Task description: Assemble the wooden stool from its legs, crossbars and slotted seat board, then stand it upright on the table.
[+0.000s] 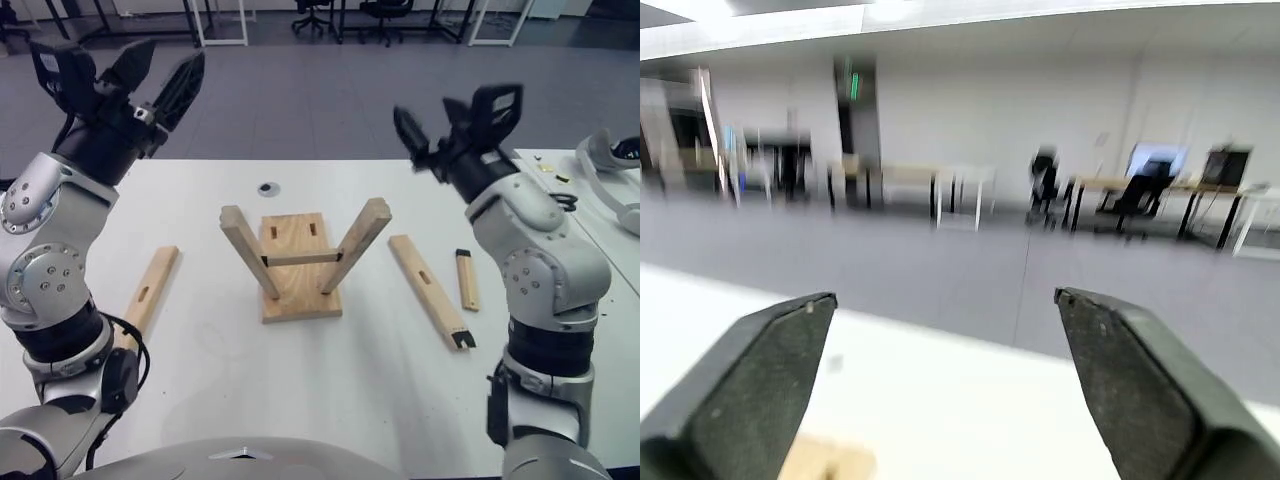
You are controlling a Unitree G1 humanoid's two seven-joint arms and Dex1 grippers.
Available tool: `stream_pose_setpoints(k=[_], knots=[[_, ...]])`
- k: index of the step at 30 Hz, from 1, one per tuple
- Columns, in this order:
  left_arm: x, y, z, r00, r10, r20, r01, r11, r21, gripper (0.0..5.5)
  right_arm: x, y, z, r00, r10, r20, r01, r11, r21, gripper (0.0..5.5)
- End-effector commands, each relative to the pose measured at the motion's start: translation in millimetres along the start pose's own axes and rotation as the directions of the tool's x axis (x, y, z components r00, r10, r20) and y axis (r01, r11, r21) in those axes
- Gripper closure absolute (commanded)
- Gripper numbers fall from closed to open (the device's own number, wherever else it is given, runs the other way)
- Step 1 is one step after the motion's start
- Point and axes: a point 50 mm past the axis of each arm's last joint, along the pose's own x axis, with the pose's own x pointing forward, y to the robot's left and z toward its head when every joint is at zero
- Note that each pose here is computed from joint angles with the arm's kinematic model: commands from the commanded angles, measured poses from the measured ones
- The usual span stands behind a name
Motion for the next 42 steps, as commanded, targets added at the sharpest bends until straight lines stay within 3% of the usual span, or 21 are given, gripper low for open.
stream_pose_setpoints(k=[1, 3, 5, 6, 9, 12, 15, 17, 20, 23, 26, 30, 33, 36, 39, 42], knots=[[-52, 60, -42, 0.919, 0.175, -0.352, -0.117, 0.977, 0.18, 1.75, -22, 58, -2, 0.918, 0.396, -0.019, -0.395, 0.911, -0.12, 1.42], [-97, 57, -64, 0.804, 0.108, -0.585, 0.047, 0.968, 0.245, 1.75, -34, 87, 9, 0.829, 0.559, 0.026, -0.554, 0.825, -0.112, 1.42], [-120, 36, -72, 0.711, -0.05, -0.702, 0.242, 0.954, 0.177, 1.75, -43, 100, 4, 0.789, 0.614, -0.006, -0.611, 0.785, -0.105, 1.42], [-123, 28, -72, 0.687, -0.112, -0.718, 0.307, 0.94, 0.147, 1.75, -40, 96, 0, 0.813, 0.582, -0.029, -0.581, 0.806, -0.115, 1.42], [-138, 13, -74, 0.545, -0.229, -0.806, 0.51, 0.854, 0.102, 1.75, -19, 43, -13, 0.955, 0.265, -0.133, -0.291, 0.924, -0.248, 1.42], [-142, 0, -95, 0.453, -0.285, -0.845, 0.603, 0.796, 0.055, 1.75, 9, 11, -38, 0.976, 0.094, -0.195, -0.147, 0.948, -0.282, 1.42], [-144, -12, -132, 0.349, -0.31, -0.884, 0.703, 0.711, 0.028, 1.75, 52, 4, -88, 0.953, 0.068, -0.296, -0.159, 0.942, -0.294, 1.42], [-129, -16, -157, 0.41, -0.292, -0.864, 0.658, 0.751, 0.059, 1.75, 73, 17, -122, 0.918, 0.12, -0.378, -0.255, 0.909, -0.329, 1.42], [-126, -18, -178, 0.403, -0.253, -0.88, 0.647, 0.758, 0.078, 1.75, 100, 51, -159, 0.865, 0.155, -0.477, -0.339, 0.882, -0.328, 1.42], [-117, -14, -191, 0.393, -0.218, -0.893, 0.666, 0.737, 0.114, 1.75, 102, 74, -176, 0.821, 0.265, -0.505, -0.447, 0.849, -0.281, 1.42], [-99, -5, -208, 0.408, -0.196, -0.892, 0.702, 0.692, 0.169, 1.75, 73, 61, -189, 0.713, 0.481, -0.51, -0.637, 0.748, -0.185, 1.42], [-20, 14, -220, 0.629, -0.161, -0.76, 0.572, 0.758, 0.313, 1.75, -3, 33, -185, 0.513, 0.677, -0.527, -0.849, 0.49, -0.197, 1.42], [14, 12, -223, 0.689, -0.158, -0.707, 0.512, 0.797, 0.32, 1.75, -38, 56, -155, 0.466, 0.79, -0.398, -0.885, 0.406, -0.23, 1.42], [11, 49, -210, 0.746, -0.049, -0.664, 0.394, 0.836, 0.382, 1.75, -55, 70, -105, 0.563, 0.799, -0.213, -0.819, 0.504, -0.275, 1.42], [-29, 106, -185, 0.762, 0.076, -0.643, 0.316, 0.823, 0.472, 1.75, -43, 13, -60, 0.784, 0.603, -0.145, -0.607, 0.697, -0.381, 1.42], [-71, 104, -180, 0.738, -0.043, -0.673, 0.387, 0.844, 0.371, 1.75, -15, -30, -59, 0.94, 0.314, -0.135, -0.341, 0.836, -0.43, 1.42]])
